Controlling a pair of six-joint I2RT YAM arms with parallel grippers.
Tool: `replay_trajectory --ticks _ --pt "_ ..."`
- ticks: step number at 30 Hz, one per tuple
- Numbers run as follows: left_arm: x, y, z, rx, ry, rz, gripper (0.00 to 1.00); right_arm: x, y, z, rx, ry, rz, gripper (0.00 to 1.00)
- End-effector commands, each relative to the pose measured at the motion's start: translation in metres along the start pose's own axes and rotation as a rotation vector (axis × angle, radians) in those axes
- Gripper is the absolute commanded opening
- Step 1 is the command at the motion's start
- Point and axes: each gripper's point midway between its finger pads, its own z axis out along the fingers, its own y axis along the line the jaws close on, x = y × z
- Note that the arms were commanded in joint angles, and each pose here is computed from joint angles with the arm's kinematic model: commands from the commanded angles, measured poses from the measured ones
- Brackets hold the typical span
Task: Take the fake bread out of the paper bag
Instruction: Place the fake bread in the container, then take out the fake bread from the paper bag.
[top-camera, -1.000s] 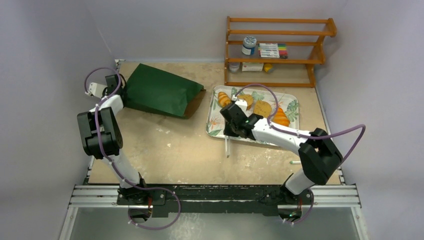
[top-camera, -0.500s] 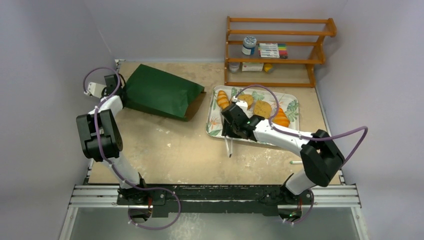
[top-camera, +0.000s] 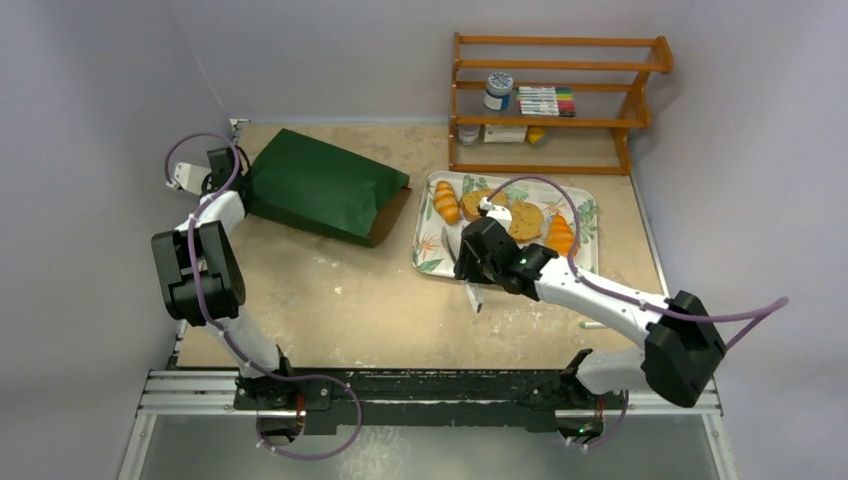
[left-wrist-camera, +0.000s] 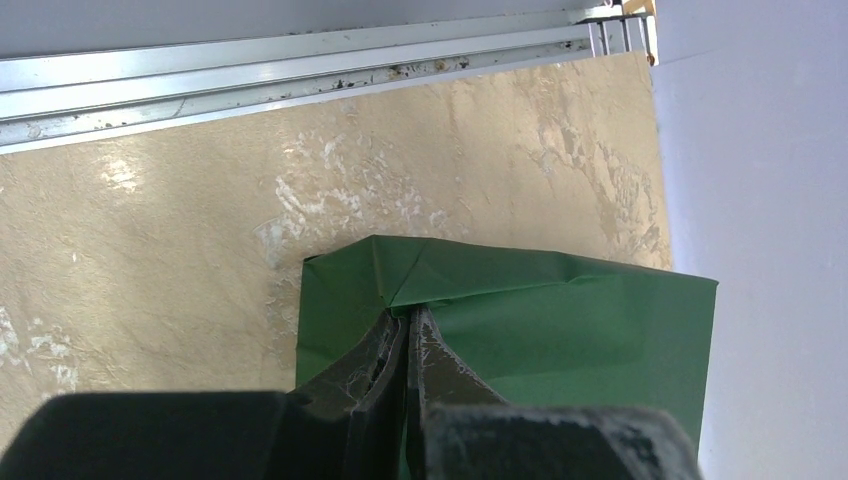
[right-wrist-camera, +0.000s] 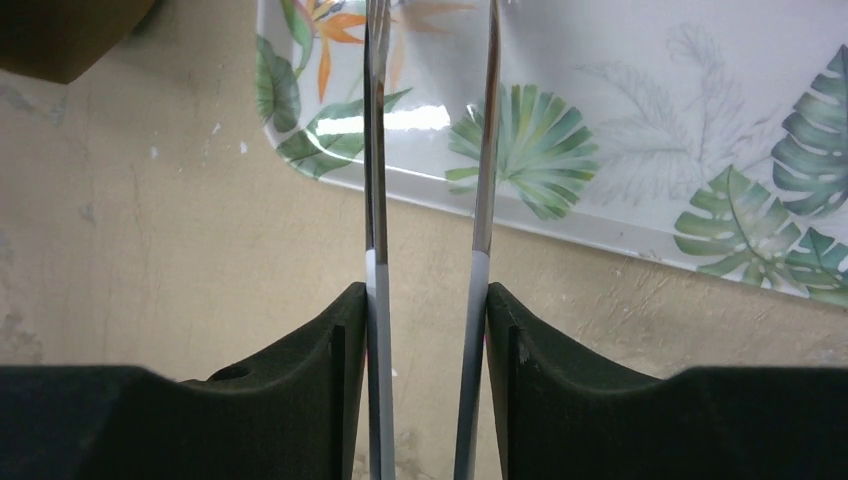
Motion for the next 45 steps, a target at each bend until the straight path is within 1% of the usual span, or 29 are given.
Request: replay_trajectory --ticks 1,8,14,21,24,33,45 --pt "-0.015 -0.016 -0.011 0.063 -0.016 0.02 0.0 -0.006 0.012 -0.025 -0.071 -0.039 -0.031 0.45" --pt "-0.028 -0.013 -0.005 0.068 0.002 0.08 0.0 -0.005 0.038 -0.045 -0.164 -0.056 -0.088 0.43" --pt "-0.046 -0.002 -0.001 0.029 0.002 0.121 0.0 -0.019 0.065 -0.051 -0.25 -0.112 -0.119 0.42" --pt "-0.045 0.008 0.015 -0.009 0.061 0.178 0.0 -0.035 0.105 -0.052 -0.356 -0.177 -0.178 0.42" --pt "-0.048 0.012 0.019 -0.019 0.067 0.194 0.0 -0.044 0.126 -0.054 -0.401 -0.206 -0.194 0.41" --pt "-0.048 0.018 0.034 -0.017 0.091 0.231 0.0 -0.042 0.164 -0.039 -0.501 -0.197 -0.244 0.41" --pt "-0.046 0.017 0.045 -0.001 0.102 0.212 0.0 -0.03 0.196 -0.014 -0.57 -0.156 -0.302 0.41"
